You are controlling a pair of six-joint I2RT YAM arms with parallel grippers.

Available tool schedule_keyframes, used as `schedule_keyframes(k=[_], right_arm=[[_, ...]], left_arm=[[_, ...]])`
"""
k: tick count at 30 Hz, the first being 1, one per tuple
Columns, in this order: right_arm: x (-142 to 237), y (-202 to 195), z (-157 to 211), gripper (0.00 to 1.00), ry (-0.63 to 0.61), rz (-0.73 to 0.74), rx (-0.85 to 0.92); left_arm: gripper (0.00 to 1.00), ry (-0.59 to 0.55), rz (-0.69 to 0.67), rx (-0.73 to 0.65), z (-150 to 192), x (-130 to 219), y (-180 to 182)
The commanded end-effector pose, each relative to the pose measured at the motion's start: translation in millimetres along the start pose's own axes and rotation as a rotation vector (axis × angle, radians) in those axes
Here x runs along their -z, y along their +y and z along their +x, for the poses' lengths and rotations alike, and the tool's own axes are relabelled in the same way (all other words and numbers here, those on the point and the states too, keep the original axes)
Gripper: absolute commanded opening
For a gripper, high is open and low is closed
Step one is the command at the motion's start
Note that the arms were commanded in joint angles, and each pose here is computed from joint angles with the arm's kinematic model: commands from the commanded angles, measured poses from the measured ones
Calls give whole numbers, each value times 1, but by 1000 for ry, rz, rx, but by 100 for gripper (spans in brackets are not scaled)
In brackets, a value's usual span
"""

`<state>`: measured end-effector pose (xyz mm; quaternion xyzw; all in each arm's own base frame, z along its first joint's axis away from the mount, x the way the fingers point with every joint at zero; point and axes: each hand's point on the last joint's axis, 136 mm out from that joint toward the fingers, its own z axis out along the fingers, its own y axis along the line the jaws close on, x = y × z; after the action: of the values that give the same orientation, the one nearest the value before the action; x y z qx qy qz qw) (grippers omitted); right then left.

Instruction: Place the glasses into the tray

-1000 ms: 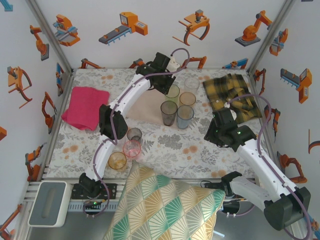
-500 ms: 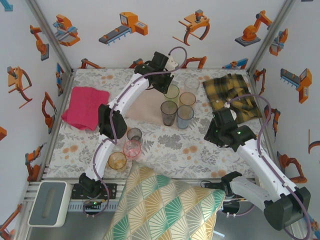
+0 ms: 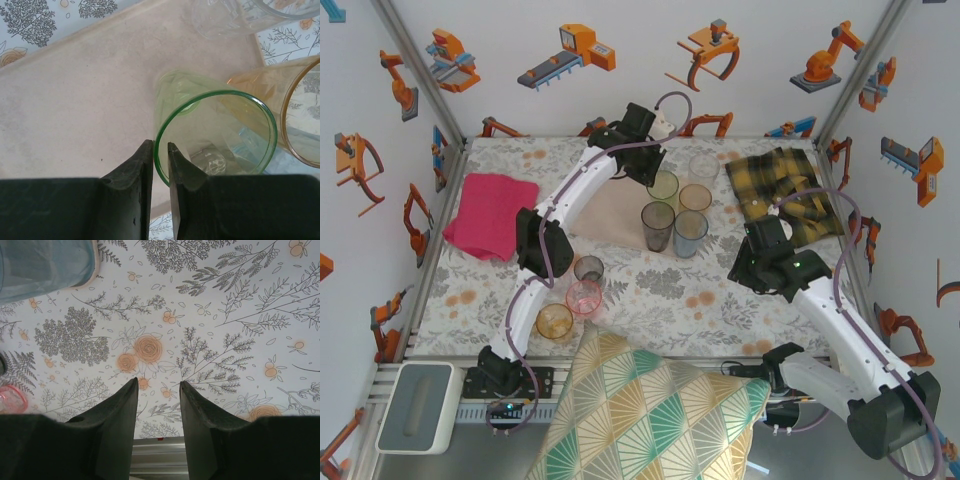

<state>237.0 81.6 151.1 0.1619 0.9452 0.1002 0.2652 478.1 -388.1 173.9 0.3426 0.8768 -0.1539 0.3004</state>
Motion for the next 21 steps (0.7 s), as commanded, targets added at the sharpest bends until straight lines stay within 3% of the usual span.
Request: schedule_keyframes(k=[1,9,21], right_arm=[[-1,1,-4,39,-11,-3,-15],[-1,1,-3,40,-9,-3,-16],[-2,1,-3,40,-9,-4,-14]], left_arm=[[23,-27,21,16,-10,12,-6],[23,-33,30,17,-12,15,-9],[35,-26,32,13,-9,5,-6]])
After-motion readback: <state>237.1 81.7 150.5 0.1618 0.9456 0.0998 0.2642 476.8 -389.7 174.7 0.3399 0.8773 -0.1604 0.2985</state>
